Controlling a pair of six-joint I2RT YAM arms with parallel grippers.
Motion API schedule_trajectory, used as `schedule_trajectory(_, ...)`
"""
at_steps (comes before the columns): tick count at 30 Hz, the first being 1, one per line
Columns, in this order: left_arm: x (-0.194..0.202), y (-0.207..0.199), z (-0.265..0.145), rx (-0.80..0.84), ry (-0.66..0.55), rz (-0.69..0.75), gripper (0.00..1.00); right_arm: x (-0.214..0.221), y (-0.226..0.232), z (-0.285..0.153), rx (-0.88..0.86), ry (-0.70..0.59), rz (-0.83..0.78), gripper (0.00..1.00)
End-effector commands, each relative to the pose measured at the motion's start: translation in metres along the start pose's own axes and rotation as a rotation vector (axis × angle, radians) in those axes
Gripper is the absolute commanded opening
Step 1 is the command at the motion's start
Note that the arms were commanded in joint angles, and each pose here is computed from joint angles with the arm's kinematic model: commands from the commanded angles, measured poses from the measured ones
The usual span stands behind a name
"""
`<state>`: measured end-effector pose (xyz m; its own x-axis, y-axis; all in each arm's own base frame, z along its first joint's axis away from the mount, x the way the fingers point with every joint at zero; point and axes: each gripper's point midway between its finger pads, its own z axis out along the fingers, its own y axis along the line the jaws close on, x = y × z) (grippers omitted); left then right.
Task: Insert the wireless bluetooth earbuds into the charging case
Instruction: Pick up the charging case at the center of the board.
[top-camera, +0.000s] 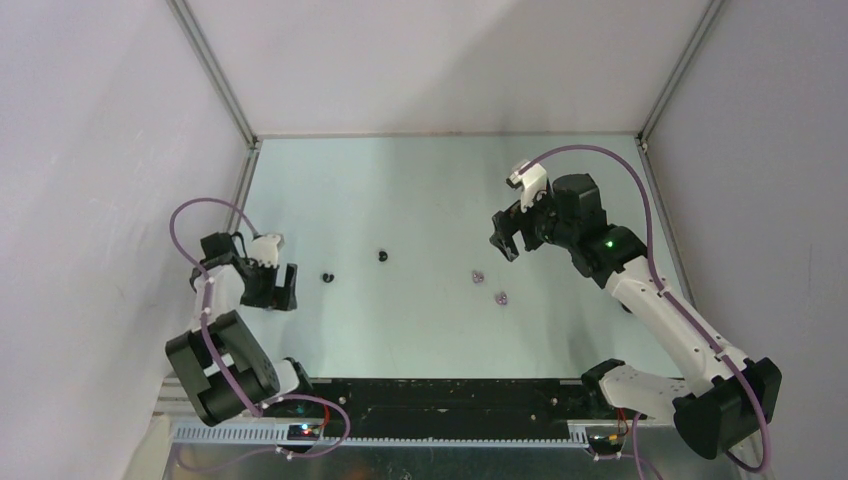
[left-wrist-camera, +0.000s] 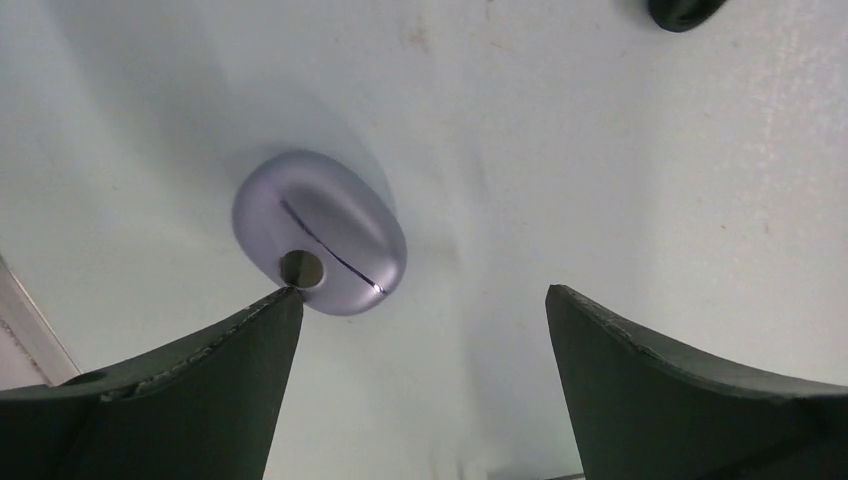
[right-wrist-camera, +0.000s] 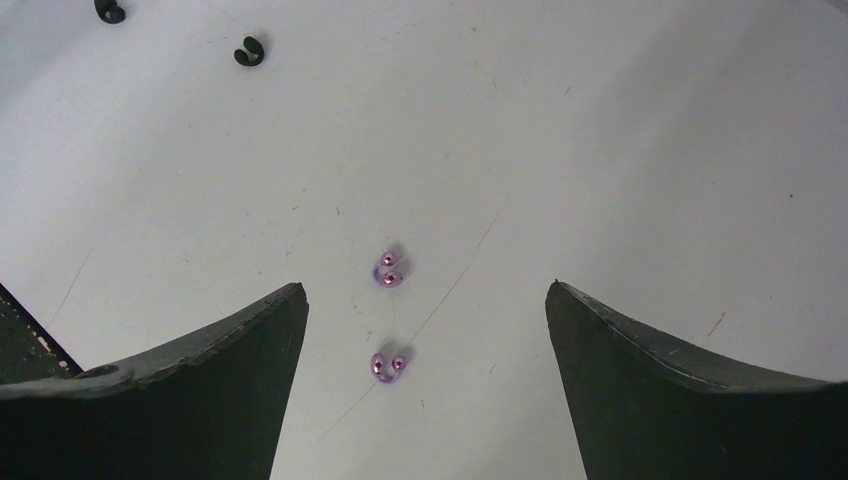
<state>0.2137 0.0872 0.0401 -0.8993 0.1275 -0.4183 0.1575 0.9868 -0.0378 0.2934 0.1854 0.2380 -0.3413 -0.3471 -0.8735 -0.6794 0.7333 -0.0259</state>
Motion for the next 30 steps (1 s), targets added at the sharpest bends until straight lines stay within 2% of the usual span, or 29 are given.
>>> schedule_trajectory(1, -0.018, -0.006, -0.018, 0.024, -0.085, 0.037, 0.99, -0.014, -0.001, -0.006, 0.0, -0.061, 0.006, 0.93)
schedule_trajectory(7, -0.04, 0.022, -0.05, -0.177, -0.183, 0.154, 0.99, -0.012, -0.006, -0.006, 0.009, -0.054, 0.021, 0.94)
schedule_trajectory(13, -0.052, 0.043, -0.07, -0.26, -0.151, 0.237, 0.99, -0.008, -0.011, -0.002, 0.022, -0.04, 0.036, 0.93)
schedule_trajectory(20, -0.04, 0.055, -0.033, -0.186, -0.015, 0.205, 0.99, -0.002, -0.02, 0.003, 0.047, -0.018, 0.054, 0.93)
schedule_trajectory(30, -0.031, 0.06, 0.0, -0.118, 0.053, 0.216, 0.99, 0.003, -0.027, 0.008, 0.065, 0.002, 0.068, 0.93)
